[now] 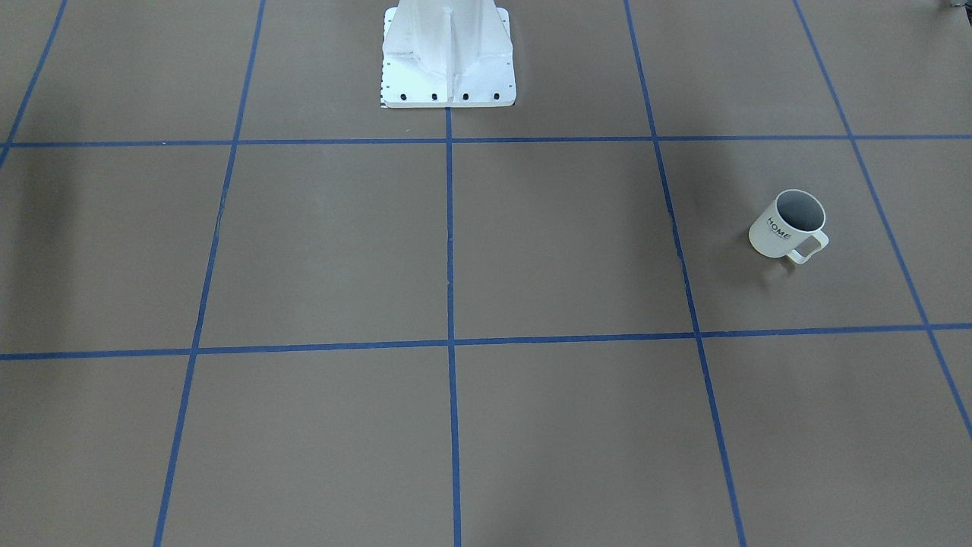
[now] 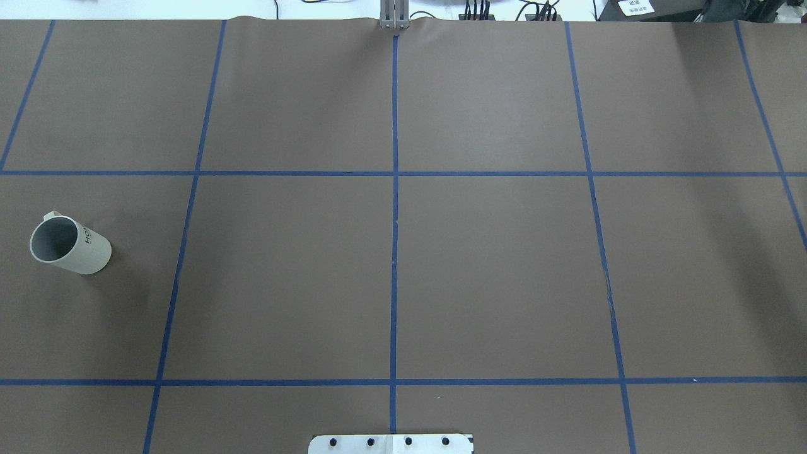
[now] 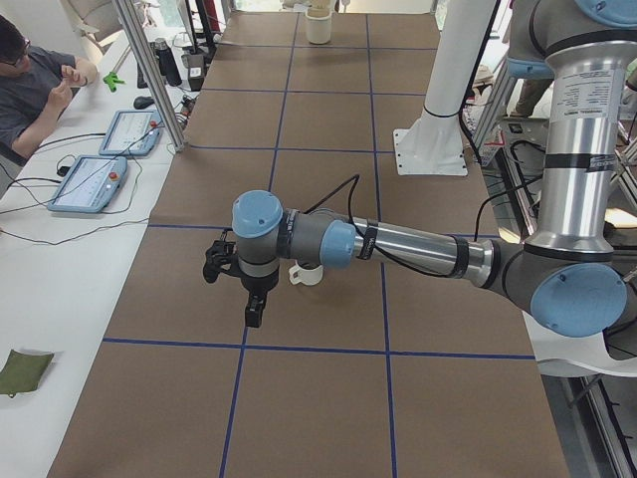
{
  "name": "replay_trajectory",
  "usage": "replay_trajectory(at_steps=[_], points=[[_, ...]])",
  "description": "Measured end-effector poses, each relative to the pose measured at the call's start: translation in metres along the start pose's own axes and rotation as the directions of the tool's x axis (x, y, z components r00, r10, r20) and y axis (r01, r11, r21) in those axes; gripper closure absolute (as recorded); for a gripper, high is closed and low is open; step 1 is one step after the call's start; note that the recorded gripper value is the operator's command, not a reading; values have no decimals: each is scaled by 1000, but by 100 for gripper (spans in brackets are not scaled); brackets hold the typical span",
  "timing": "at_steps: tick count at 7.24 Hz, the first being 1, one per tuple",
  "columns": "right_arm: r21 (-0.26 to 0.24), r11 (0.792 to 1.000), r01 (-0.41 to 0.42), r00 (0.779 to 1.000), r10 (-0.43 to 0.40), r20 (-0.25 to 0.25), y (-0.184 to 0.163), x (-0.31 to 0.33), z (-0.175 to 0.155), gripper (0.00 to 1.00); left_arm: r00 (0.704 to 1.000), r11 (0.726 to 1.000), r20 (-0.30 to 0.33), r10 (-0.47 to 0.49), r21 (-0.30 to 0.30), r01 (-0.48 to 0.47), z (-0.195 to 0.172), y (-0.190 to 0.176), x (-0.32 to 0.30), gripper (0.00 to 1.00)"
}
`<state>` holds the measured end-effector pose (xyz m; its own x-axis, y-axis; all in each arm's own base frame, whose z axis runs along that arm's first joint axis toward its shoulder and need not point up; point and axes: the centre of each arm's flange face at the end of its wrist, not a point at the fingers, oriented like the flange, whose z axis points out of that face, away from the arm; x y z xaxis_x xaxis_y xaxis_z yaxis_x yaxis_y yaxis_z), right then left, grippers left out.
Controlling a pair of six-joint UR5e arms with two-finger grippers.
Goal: Left arm hands cup to right arm to dump lemon
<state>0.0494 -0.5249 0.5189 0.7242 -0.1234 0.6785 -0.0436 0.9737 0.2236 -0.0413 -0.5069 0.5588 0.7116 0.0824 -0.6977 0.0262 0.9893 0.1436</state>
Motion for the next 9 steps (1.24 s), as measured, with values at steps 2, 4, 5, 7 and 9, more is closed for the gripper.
replay_trajectory(at_steps=[2, 4, 5, 7, 9], points=[[6, 999, 32, 999, -32, 31, -1, -12, 3, 0, 989, 991, -59, -133, -41, 131, 19, 11, 76, 0], [31, 999, 43, 996, -45, 79, 8, -15, 6, 0, 972, 972, -51, -231, -61, 228, 47, 43, 123, 0], [34, 999, 18, 994, -22, 109, 9, -21, 4, 0, 967, 966, -31, -254, -52, 252, 70, 52, 138, 0], [48, 999, 12, 989, -19, 145, -3, -46, -5, 0, 965, 965, -17, -260, -49, 259, 110, 62, 147, 0], [57, 998, 18, 986, -27, 163, -18, -73, -10, 0, 970, 968, -16, -242, -67, 240, 132, 66, 152, 1]])
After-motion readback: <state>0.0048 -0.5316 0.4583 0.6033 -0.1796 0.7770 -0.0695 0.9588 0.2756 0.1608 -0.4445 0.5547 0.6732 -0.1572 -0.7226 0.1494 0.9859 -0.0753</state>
